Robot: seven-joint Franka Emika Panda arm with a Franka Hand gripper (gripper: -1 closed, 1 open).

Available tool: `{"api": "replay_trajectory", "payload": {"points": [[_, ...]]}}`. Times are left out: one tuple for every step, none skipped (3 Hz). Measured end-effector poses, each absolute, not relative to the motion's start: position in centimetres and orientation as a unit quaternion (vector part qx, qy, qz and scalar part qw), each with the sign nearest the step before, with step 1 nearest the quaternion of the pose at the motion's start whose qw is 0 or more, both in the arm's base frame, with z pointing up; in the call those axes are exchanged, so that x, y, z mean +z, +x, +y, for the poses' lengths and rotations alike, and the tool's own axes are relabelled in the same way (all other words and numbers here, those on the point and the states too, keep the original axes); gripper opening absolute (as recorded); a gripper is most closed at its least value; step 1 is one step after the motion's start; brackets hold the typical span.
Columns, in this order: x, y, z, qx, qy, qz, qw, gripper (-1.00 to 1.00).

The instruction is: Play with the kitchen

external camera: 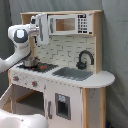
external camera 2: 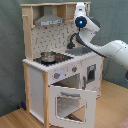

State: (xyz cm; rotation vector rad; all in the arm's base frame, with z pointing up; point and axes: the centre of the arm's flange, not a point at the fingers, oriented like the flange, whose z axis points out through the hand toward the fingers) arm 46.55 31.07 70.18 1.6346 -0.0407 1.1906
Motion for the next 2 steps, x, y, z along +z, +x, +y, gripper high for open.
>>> {"api": "replay_trajectory", "payload": {"points": [[70.13,46.58,30.91,0.498,0.686,-0.018,0.531,-1.0],[70.03,46.53,30.84,0.495,0.687,-0.02,0.532,-1.0]]}}
